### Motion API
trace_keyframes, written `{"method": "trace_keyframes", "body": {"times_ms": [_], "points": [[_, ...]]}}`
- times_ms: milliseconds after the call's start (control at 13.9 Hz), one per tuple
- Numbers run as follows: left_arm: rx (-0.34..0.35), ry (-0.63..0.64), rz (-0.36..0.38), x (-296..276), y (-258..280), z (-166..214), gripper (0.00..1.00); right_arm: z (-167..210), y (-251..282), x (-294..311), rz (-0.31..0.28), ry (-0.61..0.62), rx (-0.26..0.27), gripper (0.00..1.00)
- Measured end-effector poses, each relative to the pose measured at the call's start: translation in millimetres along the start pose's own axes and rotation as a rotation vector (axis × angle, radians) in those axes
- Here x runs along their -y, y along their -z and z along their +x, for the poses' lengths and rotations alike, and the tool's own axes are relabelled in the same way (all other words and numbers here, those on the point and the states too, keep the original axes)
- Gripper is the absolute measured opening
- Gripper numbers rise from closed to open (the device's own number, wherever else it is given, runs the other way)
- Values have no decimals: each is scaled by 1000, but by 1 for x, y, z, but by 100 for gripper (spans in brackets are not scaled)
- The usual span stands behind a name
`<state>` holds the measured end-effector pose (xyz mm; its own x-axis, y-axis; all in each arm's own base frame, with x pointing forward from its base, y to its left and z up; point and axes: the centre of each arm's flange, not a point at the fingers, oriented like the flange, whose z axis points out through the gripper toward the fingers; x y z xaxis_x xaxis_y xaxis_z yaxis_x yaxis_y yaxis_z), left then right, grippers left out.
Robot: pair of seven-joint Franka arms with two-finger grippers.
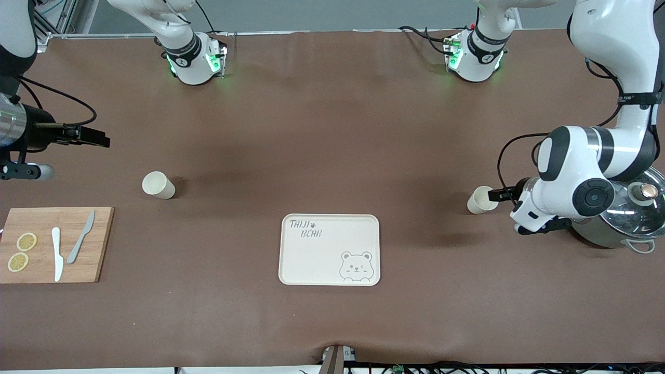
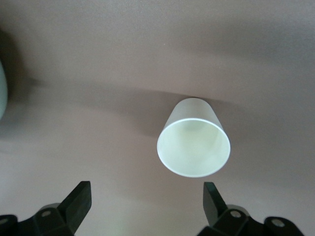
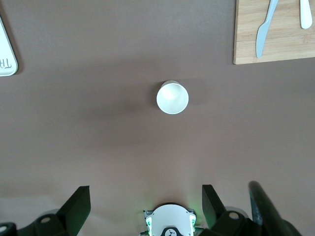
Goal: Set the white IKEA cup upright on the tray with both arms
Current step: 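Lower the left gripper around the white cup and close it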
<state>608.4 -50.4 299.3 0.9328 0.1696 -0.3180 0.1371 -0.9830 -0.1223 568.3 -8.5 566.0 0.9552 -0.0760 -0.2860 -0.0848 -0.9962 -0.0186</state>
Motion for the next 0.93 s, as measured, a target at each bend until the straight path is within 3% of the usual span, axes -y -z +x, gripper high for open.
{"method": "trace_keyframes", "body": {"times_ms": [932], "points": [[-52,-4,-20,3,-63,-19,100,0,0,0,1,0,-1,100]]}}
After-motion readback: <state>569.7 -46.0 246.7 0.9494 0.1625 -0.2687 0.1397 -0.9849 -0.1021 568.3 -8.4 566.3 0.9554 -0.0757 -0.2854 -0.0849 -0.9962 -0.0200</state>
